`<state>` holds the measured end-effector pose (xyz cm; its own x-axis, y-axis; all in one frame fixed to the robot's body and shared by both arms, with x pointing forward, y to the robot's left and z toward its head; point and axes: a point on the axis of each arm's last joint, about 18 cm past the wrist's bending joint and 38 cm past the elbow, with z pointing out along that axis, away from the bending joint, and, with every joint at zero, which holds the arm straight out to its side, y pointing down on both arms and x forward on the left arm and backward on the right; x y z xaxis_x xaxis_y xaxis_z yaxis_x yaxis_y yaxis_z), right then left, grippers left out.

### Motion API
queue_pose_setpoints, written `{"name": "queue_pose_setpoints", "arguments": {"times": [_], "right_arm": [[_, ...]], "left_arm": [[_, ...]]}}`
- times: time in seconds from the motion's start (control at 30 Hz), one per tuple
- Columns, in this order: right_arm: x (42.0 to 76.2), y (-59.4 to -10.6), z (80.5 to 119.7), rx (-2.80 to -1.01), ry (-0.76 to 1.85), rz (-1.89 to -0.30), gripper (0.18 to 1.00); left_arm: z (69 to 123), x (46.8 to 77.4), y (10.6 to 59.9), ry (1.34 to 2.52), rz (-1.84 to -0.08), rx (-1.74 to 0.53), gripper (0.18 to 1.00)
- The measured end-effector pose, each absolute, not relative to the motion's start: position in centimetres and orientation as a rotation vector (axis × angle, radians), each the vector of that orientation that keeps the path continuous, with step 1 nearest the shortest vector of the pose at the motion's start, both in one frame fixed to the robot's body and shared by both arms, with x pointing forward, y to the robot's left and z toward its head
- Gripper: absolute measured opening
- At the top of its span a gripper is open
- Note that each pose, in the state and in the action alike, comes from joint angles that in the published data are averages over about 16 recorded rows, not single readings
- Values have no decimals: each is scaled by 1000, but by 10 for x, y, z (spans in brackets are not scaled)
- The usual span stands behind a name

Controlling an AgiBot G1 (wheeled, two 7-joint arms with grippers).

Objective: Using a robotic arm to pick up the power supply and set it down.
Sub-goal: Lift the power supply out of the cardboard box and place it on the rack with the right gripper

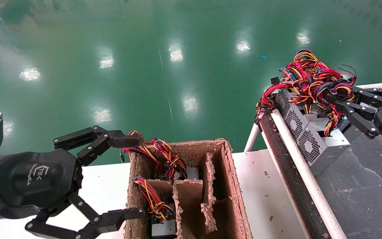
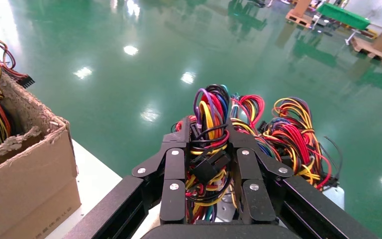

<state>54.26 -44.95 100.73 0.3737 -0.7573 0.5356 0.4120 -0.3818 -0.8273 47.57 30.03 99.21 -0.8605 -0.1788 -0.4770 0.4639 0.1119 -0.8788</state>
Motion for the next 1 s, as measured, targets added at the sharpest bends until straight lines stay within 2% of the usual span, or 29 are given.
{"name": "queue_pose_setpoints", "arguments": {"times": [0.33, 0.53, 1.0], "right_arm": [[549, -447, 1014, -1507, 305, -1280, 368], [548, -439, 1016, -1509, 275, -1255, 440], [539, -402, 1013, -1530, 162, -1105, 718]], "left_arm": [[992, 476, 300, 1924, -1799, 276, 1001], [992, 476, 300, 1925, -1799, 276, 1001], [992, 476, 300, 1925, -1799, 275, 1001]]}}
